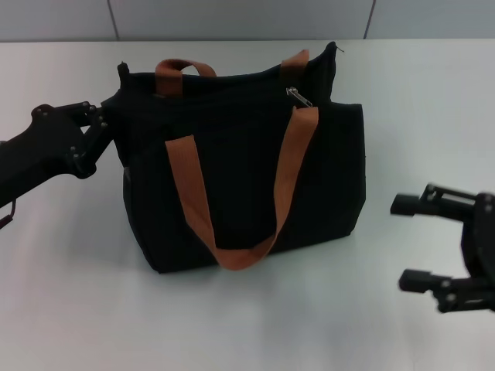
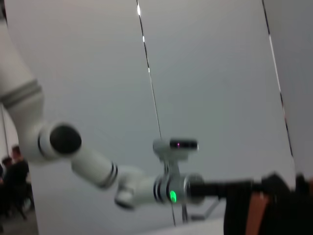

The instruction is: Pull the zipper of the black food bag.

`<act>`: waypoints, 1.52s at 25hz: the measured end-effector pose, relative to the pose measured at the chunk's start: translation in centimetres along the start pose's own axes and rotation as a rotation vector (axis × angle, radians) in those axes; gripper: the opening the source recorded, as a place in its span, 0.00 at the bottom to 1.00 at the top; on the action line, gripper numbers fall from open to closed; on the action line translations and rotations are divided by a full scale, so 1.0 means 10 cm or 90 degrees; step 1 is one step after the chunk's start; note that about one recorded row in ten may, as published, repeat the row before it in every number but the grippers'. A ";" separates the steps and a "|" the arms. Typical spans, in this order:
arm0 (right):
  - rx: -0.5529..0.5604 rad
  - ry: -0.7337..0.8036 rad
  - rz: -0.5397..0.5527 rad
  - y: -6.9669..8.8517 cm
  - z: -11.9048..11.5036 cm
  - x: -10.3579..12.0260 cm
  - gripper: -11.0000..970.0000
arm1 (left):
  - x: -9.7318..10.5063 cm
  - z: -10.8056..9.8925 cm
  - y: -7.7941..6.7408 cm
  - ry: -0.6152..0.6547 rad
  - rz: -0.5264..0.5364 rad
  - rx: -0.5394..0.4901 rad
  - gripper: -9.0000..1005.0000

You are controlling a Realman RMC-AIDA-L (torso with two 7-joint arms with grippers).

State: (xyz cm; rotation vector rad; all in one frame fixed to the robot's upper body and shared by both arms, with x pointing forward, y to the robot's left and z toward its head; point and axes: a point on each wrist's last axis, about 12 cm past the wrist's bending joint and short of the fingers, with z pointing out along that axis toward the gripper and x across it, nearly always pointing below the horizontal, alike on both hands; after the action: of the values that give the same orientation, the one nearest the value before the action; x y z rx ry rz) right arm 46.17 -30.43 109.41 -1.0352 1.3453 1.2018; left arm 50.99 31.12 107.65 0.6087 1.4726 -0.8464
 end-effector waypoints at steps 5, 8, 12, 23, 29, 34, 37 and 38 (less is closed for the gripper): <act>0.047 0.028 -0.002 0.02 0.06 0.19 0.86 | 0.01 -0.05 0.01 0.010 -0.030 -0.002 0.03; 0.043 0.032 -0.001 0.01 0.11 0.22 0.86 | -0.03 -0.12 0.01 0.013 -0.043 0.016 0.08; 0.033 0.038 0.000 0.00 0.20 0.24 0.86 | -0.15 -0.33 0.04 0.005 -0.055 0.034 0.20; 0.024 0.061 -0.011 -0.02 0.34 0.35 0.86 | -0.29 -0.45 -0.18 0.005 -0.001 0.205 0.60; 0.014 0.078 -0.029 0.00 0.39 0.41 0.86 | -0.06 -0.24 -0.46 0.079 -0.019 0.341 0.83; 0.005 0.082 -0.033 0.03 0.46 0.50 0.86 | 0.09 -0.20 -0.57 0.111 -0.031 0.364 0.83; 0.003 0.101 -0.030 0.02 0.53 0.58 0.86 | 0.34 -0.19 -0.62 0.162 -0.004 0.311 0.83; 0.003 0.101 -0.030 0.02 0.53 0.58 0.86 | 0.34 -0.19 -0.62 0.162 -0.004 0.311 0.83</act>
State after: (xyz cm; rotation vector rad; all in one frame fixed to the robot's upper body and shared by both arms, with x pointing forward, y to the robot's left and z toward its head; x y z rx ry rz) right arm 46.03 -25.02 103.77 -1.1725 1.4371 1.0999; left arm 44.61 28.56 105.10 1.1082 1.4983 -1.1805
